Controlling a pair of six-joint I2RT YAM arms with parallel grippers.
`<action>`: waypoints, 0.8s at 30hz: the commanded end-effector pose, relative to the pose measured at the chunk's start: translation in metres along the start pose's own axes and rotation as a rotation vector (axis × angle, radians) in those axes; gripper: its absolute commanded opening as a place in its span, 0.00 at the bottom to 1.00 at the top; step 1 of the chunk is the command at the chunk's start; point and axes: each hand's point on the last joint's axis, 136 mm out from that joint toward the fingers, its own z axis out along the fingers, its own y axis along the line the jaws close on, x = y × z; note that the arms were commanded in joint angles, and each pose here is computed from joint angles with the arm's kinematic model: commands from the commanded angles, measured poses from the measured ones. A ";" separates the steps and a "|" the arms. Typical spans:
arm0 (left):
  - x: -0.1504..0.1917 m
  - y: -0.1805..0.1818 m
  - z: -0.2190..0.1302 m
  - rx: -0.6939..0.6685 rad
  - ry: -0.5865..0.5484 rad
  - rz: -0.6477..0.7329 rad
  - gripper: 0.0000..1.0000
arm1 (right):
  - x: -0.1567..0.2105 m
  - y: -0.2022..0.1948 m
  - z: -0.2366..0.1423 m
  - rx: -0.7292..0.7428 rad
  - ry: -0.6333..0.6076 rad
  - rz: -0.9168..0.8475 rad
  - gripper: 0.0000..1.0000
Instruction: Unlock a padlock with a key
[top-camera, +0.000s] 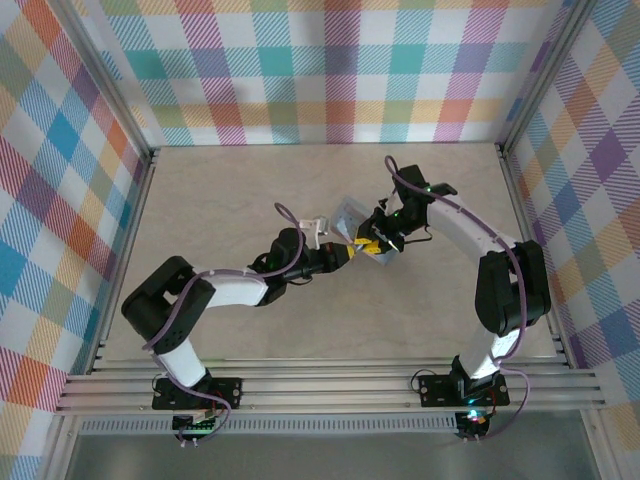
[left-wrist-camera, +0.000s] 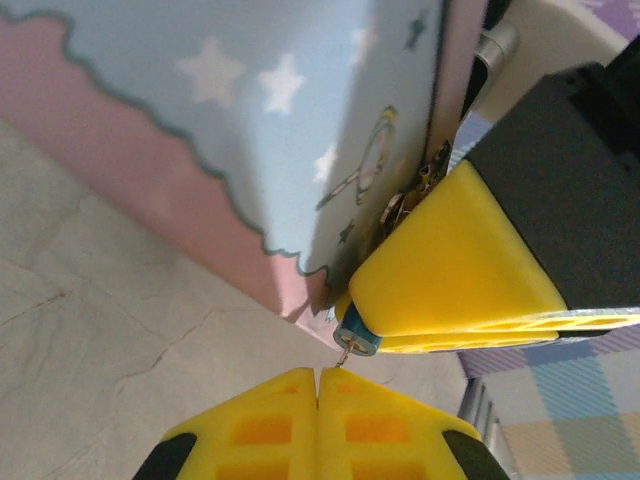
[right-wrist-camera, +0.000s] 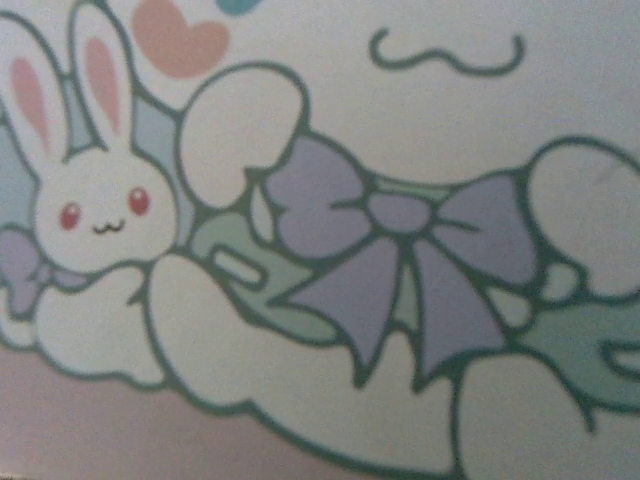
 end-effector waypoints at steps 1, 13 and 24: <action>-0.060 -0.050 0.001 0.218 -0.157 -0.048 0.00 | 0.042 0.023 0.007 -0.113 0.162 -0.038 0.00; -0.068 -0.061 0.003 0.260 -0.171 -0.054 0.00 | 0.039 0.017 0.013 -0.091 0.171 -0.001 0.00; -0.053 -0.084 0.008 0.177 -0.165 0.241 0.00 | 0.044 0.024 0.013 -0.129 0.219 0.049 0.00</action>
